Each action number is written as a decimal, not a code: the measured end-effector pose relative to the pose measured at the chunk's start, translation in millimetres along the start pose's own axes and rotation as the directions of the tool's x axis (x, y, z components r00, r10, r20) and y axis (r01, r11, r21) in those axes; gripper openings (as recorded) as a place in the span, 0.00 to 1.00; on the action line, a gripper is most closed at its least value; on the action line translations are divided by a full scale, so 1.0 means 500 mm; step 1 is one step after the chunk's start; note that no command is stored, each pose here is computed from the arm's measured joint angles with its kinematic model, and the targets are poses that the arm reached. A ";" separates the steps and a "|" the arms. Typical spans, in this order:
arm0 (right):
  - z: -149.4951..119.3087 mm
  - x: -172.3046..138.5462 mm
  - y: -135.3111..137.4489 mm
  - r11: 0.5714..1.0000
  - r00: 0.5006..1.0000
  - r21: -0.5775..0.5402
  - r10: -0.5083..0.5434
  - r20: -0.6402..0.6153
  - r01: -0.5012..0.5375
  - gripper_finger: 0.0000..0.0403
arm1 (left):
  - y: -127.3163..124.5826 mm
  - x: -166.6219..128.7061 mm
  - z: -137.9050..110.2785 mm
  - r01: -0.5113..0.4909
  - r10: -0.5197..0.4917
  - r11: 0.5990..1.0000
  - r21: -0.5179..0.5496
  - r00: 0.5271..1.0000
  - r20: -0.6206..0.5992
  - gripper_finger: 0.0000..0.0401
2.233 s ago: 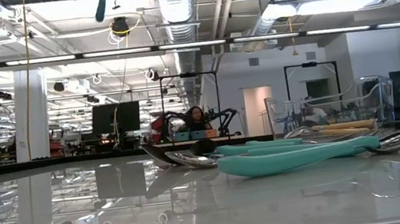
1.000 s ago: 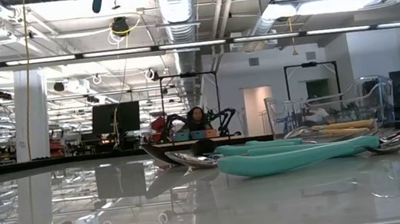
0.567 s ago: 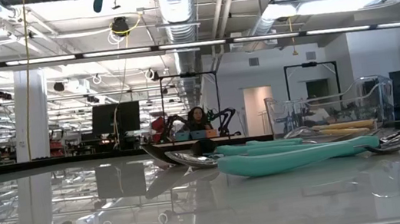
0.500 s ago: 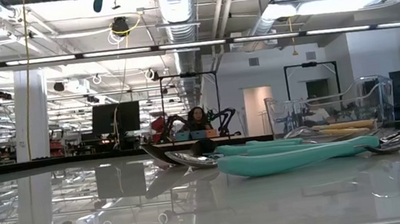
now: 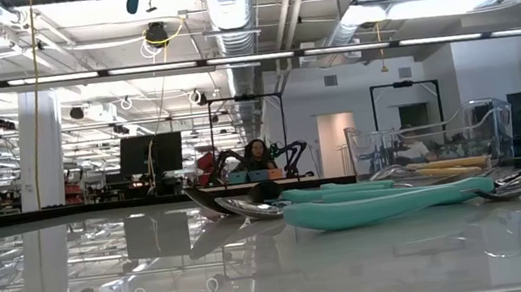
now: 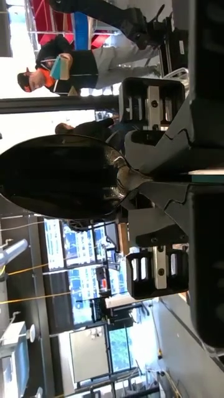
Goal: Sort silverware by color (type)
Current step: Put the blue spoon into the bottom left transparent bin
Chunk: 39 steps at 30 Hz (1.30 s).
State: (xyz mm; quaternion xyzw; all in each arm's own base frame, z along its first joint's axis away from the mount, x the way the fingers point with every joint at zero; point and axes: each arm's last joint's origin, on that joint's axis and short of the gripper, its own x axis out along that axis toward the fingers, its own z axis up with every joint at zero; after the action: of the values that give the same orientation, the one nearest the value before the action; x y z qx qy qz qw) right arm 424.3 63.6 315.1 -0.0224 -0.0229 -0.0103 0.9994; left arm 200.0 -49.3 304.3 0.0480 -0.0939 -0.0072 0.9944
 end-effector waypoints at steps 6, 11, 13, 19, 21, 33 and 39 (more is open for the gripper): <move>-0.002 0.000 0.000 1.000 1.000 -0.006 0.001 -0.012 -0.001 0.08 | 0.000 0.000 0.000 -0.003 0.003 1.000 -0.011 1.000 -0.002 0.00; -0.002 0.000 0.000 1.000 1.000 -0.010 0.000 -0.011 0.000 0.08 | 0.000 0.000 0.000 -0.003 0.003 1.000 -0.023 1.000 -0.002 0.00; -0.002 0.000 0.000 1.000 1.000 -0.010 0.000 -0.011 0.000 0.08 | 0.000 0.000 0.000 -0.002 0.002 1.000 -0.029 1.000 -0.003 0.01; -0.002 0.000 0.000 1.000 1.000 -0.008 -0.001 -0.012 0.001 0.08 | 0.000 0.000 -0.003 0.001 -0.002 0.999 -0.047 1.000 -0.018 0.15; -0.002 0.000 0.000 1.000 1.000 -0.002 -0.003 -0.012 0.003 0.08 | -0.001 0.000 -0.006 0.002 -0.003 0.999 -0.044 1.000 -0.029 0.21; 0.008 -0.012 -0.001 1.000 0.999 -0.007 -0.008 -0.042 0.007 0.08 | 0.006 -0.017 0.001 -0.028 0.025 0.998 -0.052 0.998 -0.061 0.56; 0.035 -0.033 0.010 1.000 0.998 -0.011 -0.021 -0.056 0.020 0.08 | 0.018 -0.045 0.019 -0.052 0.048 0.996 -0.075 0.997 -0.056 0.58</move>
State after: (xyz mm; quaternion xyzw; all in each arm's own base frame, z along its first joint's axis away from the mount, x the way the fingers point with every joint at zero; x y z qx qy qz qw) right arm 407.3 69.4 331.4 -0.0272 0.0051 -0.0212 0.9994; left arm 176.2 -40.9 310.4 0.0077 -0.0678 0.0156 0.9975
